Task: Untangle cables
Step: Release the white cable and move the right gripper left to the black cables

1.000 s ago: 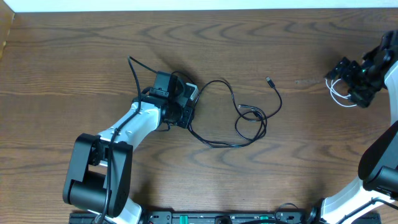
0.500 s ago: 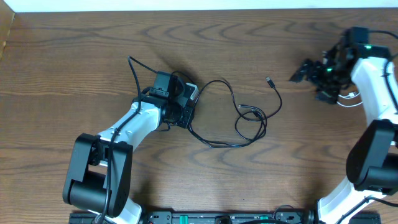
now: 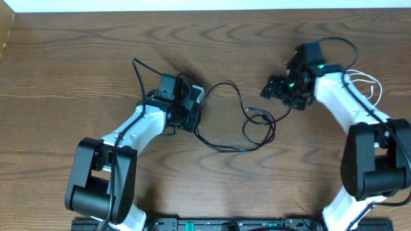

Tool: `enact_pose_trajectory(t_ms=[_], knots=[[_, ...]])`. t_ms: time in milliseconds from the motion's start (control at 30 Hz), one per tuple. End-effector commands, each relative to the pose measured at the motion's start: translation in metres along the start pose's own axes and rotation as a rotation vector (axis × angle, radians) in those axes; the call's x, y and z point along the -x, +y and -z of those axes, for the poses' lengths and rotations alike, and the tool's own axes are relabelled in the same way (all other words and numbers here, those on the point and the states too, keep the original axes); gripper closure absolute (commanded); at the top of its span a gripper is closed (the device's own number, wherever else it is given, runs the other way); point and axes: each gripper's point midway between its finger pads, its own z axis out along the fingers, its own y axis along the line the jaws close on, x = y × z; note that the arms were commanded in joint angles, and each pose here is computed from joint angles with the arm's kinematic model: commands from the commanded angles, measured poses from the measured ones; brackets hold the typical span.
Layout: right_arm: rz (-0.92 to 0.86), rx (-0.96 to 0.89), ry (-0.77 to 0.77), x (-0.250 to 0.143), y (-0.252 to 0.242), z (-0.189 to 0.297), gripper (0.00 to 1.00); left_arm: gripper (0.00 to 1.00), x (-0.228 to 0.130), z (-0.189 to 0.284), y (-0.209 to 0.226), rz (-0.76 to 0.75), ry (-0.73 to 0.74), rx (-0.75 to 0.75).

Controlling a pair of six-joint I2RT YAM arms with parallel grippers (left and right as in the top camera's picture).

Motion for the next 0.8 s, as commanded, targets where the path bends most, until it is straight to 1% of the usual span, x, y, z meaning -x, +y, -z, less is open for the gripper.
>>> enact_pose_trajectory(t_ms=[0, 67, 133, 167, 200, 400, 633, 767], knots=[[0.034, -0.003, 0.028, -0.021, 0.011, -0.016, 0.2, 0.92, -0.002, 0.0, 0.002, 0.005, 0.005, 0.01], [0.049, 0.002, 0.036, -0.03, 0.018, -0.024, 0.23, 0.92, -0.002, 0.0, 0.002, 0.005, 0.005, 0.01], [0.039, -0.001, 0.053, -0.041, 0.023, -0.031, 0.24, 0.92, -0.002, 0.0, 0.002, 0.005, 0.005, 0.01], [0.029, -0.01, 0.06, -0.046, 0.023, -0.033, 0.23, 0.92, -0.002, 0.0, 0.002, 0.005, 0.005, 0.01], [0.014, -0.025, 0.064, -0.051, 0.023, -0.036, 0.2, 0.92, -0.002, 0.0, 0.002, 0.005, 0.004, 0.01], [-0.035, -0.138, 0.054, -0.073, 0.017, -0.048, 0.14, 0.92, 0.001, 0.0, 0.003, 0.0, -0.008, 0.011], [0.022, -0.15, 0.096, -0.099, 0.029, -0.056, 0.14, 0.92, 0.001, 0.0, 0.003, 0.0, -0.009, 0.011], [0.022, -0.149, 0.105, -0.108, 0.037, -0.059, 0.14, 0.92, 0.002, 0.0, 0.003, -0.001, -0.012, 0.011]])
